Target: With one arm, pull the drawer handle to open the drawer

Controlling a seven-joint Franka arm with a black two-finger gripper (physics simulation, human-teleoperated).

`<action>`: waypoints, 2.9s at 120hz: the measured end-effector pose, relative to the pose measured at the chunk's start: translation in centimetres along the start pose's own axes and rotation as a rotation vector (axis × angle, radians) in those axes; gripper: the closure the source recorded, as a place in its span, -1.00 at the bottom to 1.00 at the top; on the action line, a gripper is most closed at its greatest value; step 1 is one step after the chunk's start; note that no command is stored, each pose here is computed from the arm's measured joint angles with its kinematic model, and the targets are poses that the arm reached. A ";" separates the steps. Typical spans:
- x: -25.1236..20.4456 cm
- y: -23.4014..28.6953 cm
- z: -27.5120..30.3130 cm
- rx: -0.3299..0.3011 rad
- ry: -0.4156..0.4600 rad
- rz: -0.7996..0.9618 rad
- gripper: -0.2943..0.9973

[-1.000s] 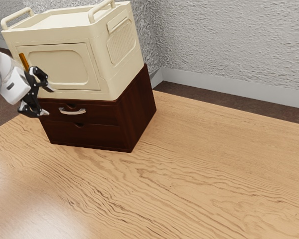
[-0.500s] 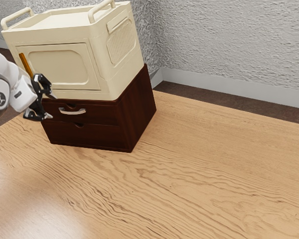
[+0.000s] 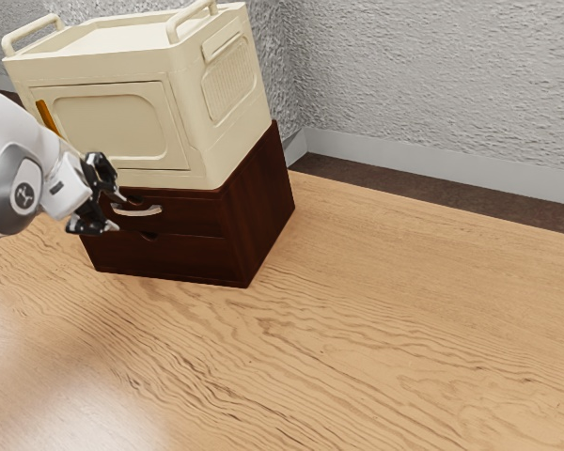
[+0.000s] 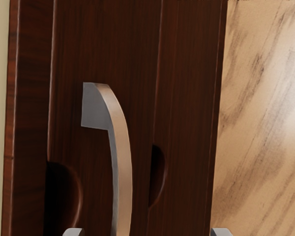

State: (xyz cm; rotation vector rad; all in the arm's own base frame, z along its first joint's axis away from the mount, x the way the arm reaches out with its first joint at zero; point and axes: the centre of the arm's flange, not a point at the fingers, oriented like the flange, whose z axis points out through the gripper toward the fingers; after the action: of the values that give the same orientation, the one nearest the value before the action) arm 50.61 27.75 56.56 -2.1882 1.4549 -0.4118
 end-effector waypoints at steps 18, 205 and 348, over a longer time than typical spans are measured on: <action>0.7 0.0 0.6 -0.007 0.014 -0.005 0.10; 0.5 1.0 0.8 -0.028 0.056 -0.053 0.46; -1.3 5.1 -1.2 -0.062 0.113 -0.075 0.46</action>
State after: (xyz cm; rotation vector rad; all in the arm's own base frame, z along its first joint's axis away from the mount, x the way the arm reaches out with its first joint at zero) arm 45.56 27.01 54.88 -2.3076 1.4657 -0.5303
